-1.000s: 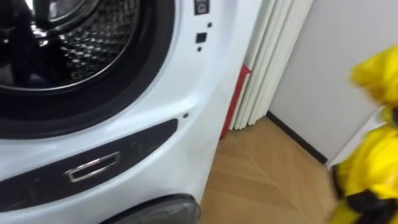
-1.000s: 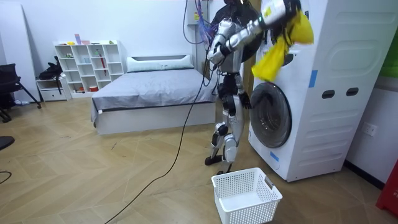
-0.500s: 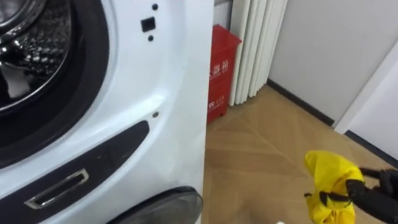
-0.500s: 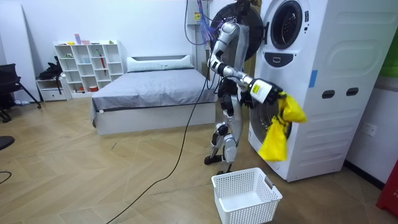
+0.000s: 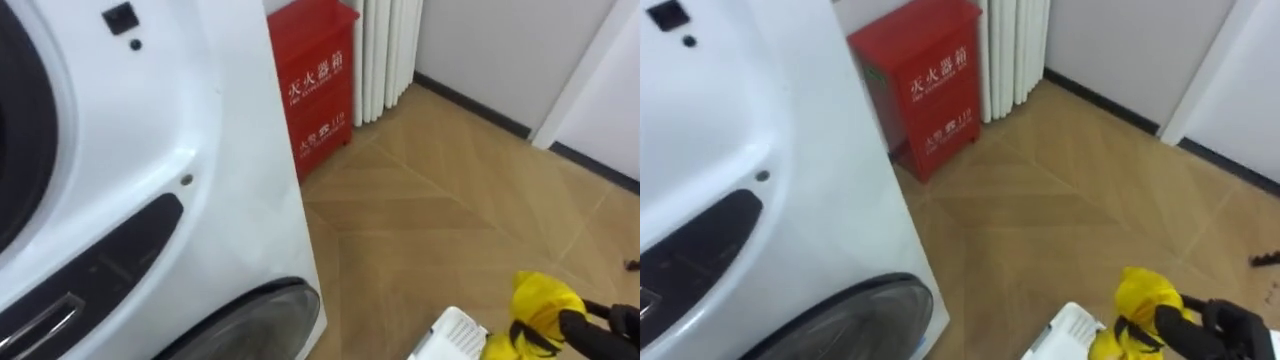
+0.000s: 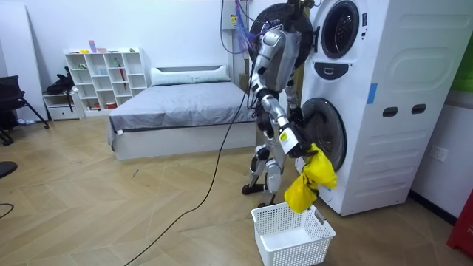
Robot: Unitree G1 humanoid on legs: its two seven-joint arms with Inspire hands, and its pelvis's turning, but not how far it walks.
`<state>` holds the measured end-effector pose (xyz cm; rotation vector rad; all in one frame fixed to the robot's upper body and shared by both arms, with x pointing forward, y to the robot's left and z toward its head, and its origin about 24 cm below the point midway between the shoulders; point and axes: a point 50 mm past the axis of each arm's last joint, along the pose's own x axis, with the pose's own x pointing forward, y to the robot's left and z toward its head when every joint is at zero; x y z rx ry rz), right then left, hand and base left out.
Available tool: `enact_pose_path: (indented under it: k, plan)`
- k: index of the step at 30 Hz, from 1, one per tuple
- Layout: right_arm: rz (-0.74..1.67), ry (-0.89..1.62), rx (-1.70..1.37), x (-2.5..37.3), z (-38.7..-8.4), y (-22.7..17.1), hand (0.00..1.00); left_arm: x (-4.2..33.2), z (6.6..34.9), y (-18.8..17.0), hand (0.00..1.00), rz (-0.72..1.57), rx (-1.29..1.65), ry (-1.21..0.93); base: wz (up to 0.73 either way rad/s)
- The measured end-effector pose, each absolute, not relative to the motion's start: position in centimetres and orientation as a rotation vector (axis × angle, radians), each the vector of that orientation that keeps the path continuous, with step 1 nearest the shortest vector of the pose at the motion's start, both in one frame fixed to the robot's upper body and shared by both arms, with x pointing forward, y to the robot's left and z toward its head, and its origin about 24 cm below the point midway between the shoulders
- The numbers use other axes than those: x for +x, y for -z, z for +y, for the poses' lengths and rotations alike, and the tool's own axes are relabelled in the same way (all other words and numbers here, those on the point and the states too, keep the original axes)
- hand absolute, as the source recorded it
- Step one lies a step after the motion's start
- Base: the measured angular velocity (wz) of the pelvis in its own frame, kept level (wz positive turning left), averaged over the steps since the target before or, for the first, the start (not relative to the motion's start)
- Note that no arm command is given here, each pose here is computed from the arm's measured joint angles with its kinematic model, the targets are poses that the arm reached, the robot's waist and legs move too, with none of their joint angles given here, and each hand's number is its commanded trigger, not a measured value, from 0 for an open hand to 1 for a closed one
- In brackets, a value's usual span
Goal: Pick clothes from washing machine
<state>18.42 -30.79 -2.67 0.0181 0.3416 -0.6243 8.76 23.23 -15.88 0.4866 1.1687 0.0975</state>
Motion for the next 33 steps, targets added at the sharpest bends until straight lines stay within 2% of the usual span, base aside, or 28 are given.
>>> enact_pose_path:
  k: [8, 9, 10, 11, 12, 21, 33]
  plan:
    - [0.353, 0.626, 0.025, 18.8, -30.5, 3.1, 1.00, 10.2, 22.0, 15.8, 0.00, 1.120, 0.480, -0.060, -0.07]
    - [0.355, 0.626, 0.025, 18.7, -30.5, 3.1, 0.80, 10.4, 21.8, 15.8, 0.00, 1.116, 0.477, -0.057, 0.00]
    - [0.359, 0.626, 0.026, 18.7, -30.5, 3.2, 0.40, 10.4, 21.7, 15.8, 0.00, 1.113, 0.474, -0.056, 0.00]
    - [0.362, 0.629, 0.026, 18.6, -30.5, 3.4, 0.15, 10.4, 21.7, 15.8, 0.00, 1.113, 0.474, -0.056, -0.03]
    - [0.372, 0.633, 0.025, 18.5, -30.6, 3.6, 0.00, 10.3, 21.7, 15.9, 0.00, 1.115, 0.473, -0.056, 0.00]
    - [0.472, 0.575, 0.024, 17.6, -30.0, 5.9, 0.00, 10.6, 21.0, 15.9, 0.00, 1.097, 0.453, -0.042, 0.01]
    - [0.454, 0.516, 0.030, 17.6, -29.8, 5.8, 0.00, 10.9, 20.9, 15.8, 0.00, 1.087, 0.441, -0.033, 0.06]
